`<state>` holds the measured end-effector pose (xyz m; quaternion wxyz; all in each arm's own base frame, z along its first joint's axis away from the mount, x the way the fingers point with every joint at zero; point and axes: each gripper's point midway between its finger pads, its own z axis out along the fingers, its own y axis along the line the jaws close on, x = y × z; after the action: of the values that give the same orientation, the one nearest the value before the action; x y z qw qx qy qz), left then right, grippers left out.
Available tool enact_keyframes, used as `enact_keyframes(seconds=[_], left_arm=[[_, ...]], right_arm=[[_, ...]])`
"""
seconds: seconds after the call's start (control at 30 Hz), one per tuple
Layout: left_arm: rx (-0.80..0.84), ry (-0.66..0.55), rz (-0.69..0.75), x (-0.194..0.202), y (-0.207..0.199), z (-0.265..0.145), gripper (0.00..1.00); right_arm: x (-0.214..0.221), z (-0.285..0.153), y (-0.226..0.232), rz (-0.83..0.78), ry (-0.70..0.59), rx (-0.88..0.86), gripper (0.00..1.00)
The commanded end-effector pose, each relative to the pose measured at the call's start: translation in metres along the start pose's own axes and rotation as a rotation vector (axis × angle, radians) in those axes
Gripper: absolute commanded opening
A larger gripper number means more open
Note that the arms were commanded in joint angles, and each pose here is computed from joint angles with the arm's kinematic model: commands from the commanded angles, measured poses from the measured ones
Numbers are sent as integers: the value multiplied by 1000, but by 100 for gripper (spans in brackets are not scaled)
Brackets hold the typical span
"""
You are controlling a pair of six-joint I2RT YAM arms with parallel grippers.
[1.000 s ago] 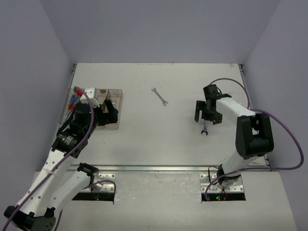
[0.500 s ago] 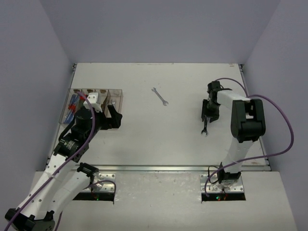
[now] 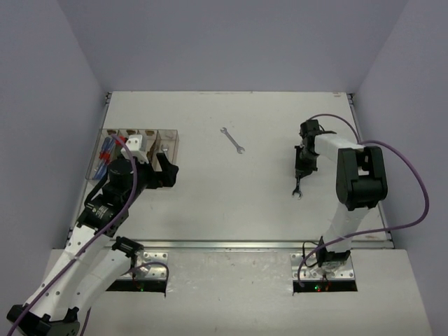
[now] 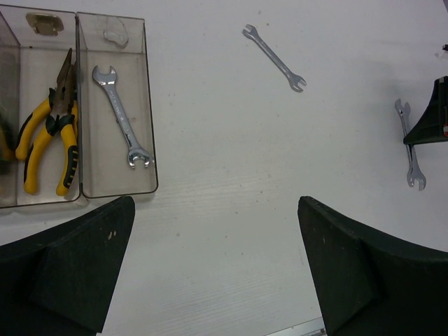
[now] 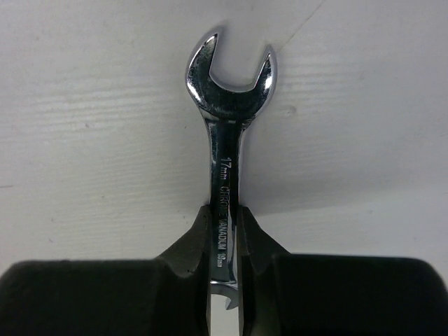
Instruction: Sort the tools into containers
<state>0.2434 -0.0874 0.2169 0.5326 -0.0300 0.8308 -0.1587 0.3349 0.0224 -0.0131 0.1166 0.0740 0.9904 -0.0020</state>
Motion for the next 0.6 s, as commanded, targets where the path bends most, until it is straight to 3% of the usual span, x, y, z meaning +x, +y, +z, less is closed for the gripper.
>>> enact_keyframes(seconds=[0.0, 0.43, 0.57], left_arm=[[33, -54, 3, -15, -8, 0, 100], [11, -47, -4, -13, -4, 3, 100], [21, -36, -3, -13, -5, 6, 100]], right_arm=[[19, -13, 31, -4, -20, -117, 0], [12, -93, 98, -115, -247, -303, 0], [17, -134, 136, -192, -343, -453, 0]])
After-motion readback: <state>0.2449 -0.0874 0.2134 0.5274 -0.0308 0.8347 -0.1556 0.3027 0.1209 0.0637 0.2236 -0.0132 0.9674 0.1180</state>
